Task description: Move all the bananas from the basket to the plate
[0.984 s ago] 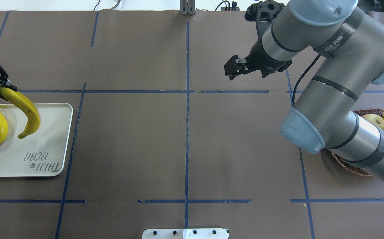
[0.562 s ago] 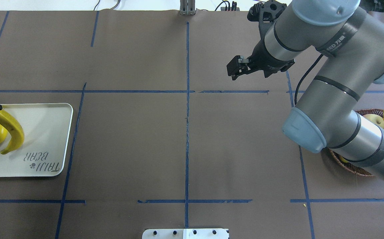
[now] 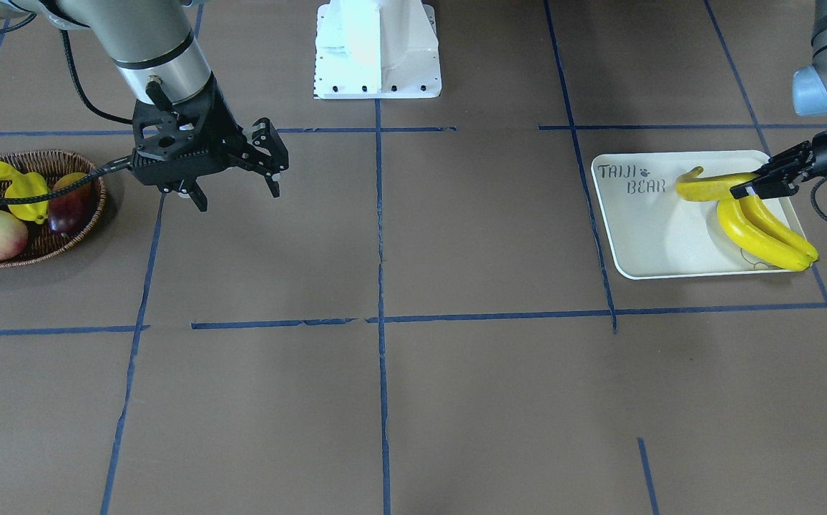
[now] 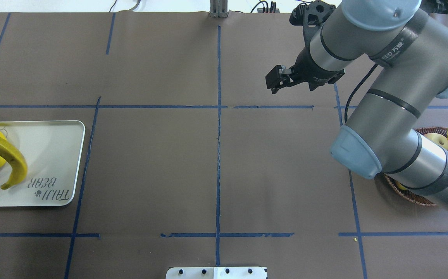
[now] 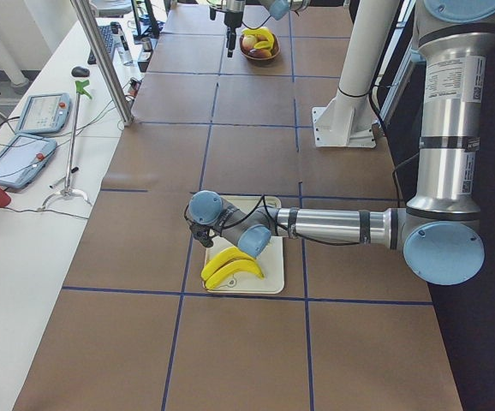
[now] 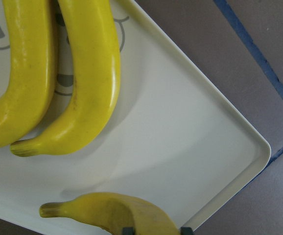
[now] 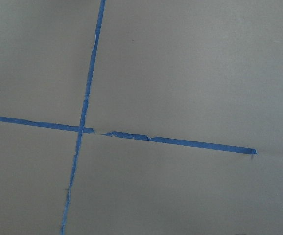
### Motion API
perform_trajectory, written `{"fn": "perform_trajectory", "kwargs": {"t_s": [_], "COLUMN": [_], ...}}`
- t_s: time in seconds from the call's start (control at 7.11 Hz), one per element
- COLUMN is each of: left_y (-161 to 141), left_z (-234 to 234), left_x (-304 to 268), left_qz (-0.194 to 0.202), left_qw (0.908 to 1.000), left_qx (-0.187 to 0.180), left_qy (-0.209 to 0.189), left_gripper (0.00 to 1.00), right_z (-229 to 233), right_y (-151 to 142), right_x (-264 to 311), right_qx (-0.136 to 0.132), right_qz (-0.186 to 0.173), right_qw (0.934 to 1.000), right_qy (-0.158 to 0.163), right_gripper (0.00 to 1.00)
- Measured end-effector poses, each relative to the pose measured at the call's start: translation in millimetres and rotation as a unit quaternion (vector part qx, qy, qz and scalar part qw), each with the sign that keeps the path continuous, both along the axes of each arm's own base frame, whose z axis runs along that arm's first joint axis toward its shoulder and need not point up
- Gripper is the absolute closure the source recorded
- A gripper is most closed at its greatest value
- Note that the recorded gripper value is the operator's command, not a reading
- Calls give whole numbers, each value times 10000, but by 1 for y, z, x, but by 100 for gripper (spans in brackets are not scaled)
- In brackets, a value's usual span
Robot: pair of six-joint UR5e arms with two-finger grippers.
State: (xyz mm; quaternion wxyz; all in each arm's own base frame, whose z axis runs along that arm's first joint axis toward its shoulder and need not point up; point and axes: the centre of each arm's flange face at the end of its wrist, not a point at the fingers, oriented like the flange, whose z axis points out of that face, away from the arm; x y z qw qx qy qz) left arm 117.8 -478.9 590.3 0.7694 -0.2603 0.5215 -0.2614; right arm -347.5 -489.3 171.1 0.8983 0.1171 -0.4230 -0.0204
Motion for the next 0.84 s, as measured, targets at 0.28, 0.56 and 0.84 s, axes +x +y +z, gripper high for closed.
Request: {"fn": "perform_trajectory", "kwargs": {"t_s": [0.28, 0.56, 0.84], "left_y": [-19, -36, -63], "left_z": [-6, -25, -82], "left_x": [-11, -24, -21], "left_qz": [-296, -500, -674], "left_qw": [9992, 9980, 9930], "left_qx": [104, 302, 932], "left_qy": [-246, -253, -273], "left_gripper": [0, 0, 0], "right_z": [-1, 4, 29], "right_y": [-1, -6, 3], "right_x": [2, 13, 31], "right_qx": [3, -50, -21], "right_qz": [16, 63, -4], "right_qw": [10000, 10000, 10000], "right_qy": [-13, -15, 86], "right_gripper": [0, 0, 0]}}
